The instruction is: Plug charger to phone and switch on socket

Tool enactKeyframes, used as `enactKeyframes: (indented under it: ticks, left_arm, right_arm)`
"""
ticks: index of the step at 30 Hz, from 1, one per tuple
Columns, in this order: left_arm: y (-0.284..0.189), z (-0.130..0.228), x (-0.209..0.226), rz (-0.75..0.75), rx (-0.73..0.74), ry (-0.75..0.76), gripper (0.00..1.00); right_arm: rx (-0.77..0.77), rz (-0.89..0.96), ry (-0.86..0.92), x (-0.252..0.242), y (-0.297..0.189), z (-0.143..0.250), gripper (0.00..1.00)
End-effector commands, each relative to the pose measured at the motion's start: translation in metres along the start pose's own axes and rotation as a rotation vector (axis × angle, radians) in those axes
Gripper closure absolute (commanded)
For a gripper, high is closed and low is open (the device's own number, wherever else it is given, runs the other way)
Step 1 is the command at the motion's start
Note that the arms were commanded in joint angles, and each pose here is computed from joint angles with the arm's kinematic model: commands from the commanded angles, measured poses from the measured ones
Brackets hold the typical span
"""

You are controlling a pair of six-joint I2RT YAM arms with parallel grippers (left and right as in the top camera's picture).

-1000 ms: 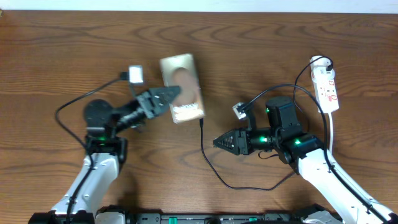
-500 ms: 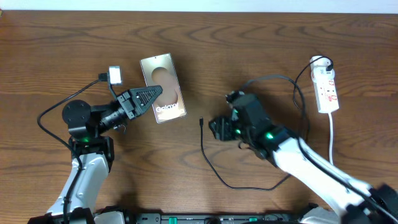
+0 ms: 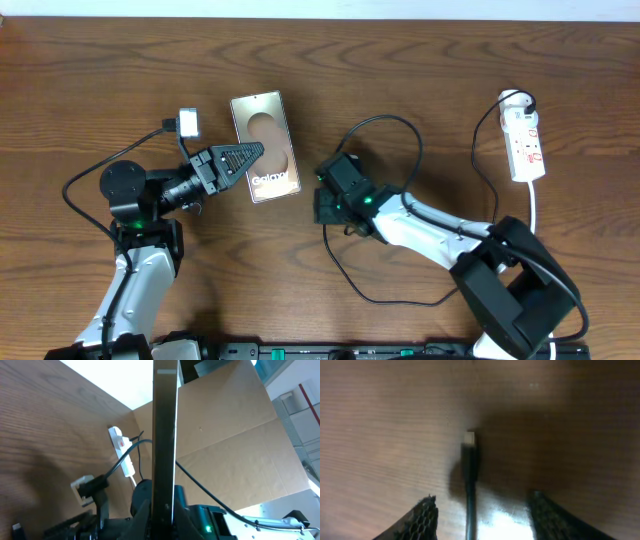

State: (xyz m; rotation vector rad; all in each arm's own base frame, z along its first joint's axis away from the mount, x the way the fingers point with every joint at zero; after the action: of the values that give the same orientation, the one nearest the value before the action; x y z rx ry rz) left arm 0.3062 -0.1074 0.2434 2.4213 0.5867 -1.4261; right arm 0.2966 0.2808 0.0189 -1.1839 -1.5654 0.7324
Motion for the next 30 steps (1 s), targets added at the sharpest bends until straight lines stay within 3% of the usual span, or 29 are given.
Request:
enactKeyframes:
  ticks: [1, 7, 13, 15, 18, 26, 30]
  left_arm:
    - [0.000, -0.006, -0.013, 0.023, 0.012, 0.038, 0.93]
    - [0.000, -0.006, -0.013, 0.023, 0.012, 0.039, 0.93]
    - [0.000, -0.006, -0.013, 0.023, 0.012, 0.038, 0.92]
    - [0.000, -0.006, -0.013, 0.023, 0.012, 0.038, 0.93]
    - [0.000, -0.006, -0.013, 0.023, 0.013, 0.034, 0.93]
    - [0.000, -0.004, -0.014, 0.029, 0.025, 0.020, 0.93]
    - [0.000, -0.003, -0.014, 0.030, 0.030, 0.000, 0.93]
  right_arm:
    - [0.034, 0.046, 0.036, -0.009, 0.019, 0.013, 0.44]
    - [0.105, 0.118, 0.058, -0.024, 0.026, 0.034, 0.76]
    - [0.164, 0.242, 0.110, -0.047, 0.020, 0.054, 0.74]
    - [0.164, 0.245, 0.111, -0.048, 0.020, 0.055, 0.81]
    - [0.161, 0.244, 0.125, -0.047, 0.021, 0.054, 0.99]
    - [0.148, 0.225, 0.138, -0.057, 0.019, 0.036, 0.99]
    - [0.147, 0.208, 0.130, -0.065, -0.008, 0.019, 0.99]
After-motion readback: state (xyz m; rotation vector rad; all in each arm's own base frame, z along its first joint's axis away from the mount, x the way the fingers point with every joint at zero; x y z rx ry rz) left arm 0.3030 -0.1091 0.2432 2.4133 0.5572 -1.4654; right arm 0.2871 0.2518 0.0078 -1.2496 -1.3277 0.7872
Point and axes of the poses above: each gripper's point midway between its finger pads, its own y axis out along the fingers, its own x axis along the line the jaws close on, z = x × y, the point moved 1 cm from there along -y, back along the fingers, and after that the axes turned 3 degrees about y, right-handed, at the moved point
